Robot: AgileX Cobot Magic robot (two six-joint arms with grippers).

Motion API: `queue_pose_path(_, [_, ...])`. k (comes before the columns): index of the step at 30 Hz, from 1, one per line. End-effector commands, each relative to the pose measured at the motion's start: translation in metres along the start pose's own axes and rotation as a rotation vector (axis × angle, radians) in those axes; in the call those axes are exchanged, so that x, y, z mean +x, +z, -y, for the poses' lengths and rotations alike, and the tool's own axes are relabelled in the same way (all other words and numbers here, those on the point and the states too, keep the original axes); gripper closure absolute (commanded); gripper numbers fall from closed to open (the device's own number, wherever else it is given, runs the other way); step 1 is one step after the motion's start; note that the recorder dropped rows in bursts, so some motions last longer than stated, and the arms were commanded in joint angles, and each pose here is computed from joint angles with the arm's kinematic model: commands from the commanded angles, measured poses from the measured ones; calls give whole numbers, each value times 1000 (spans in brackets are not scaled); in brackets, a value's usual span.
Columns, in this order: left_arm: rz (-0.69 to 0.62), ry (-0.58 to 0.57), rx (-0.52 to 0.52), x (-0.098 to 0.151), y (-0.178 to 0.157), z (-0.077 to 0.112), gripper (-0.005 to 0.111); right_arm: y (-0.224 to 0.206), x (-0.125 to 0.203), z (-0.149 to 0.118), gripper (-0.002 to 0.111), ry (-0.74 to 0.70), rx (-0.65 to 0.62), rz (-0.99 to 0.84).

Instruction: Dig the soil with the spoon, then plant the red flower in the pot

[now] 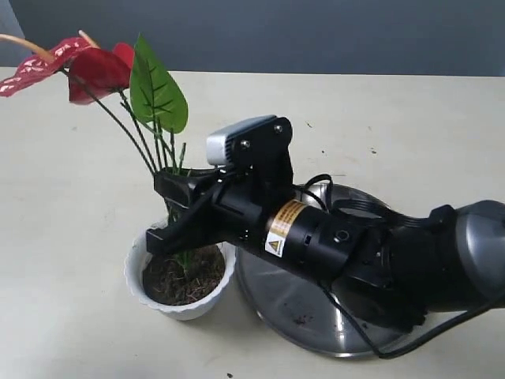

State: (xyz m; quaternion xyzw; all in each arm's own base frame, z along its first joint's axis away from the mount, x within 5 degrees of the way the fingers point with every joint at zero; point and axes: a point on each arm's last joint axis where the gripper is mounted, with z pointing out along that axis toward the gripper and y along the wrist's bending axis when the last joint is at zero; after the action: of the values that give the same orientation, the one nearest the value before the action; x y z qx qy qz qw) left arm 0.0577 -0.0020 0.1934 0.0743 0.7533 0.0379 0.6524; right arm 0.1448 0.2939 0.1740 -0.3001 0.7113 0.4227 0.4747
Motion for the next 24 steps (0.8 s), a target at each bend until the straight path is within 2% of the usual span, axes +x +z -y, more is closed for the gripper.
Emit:
queue_pose_path(1, [10,0,0,0,0,0,106,-6,24,0,109,38,-24,-187])
queue_pose_path(4, [10,0,0,0,0,0,106,-7,27,-4,109,40,-69,-214])
queue_pose_path(10, [10,0,0,0,0,0,106,-9,34,2,109,18,-6,-282])
queue_pose_path(14, [10,0,0,0,0,0,106,-16,36,4,109,43,-7,-226])
queue_pose_path(24, [10,0,0,0,0,0,106,-30,51,9,109,50,15,-267])
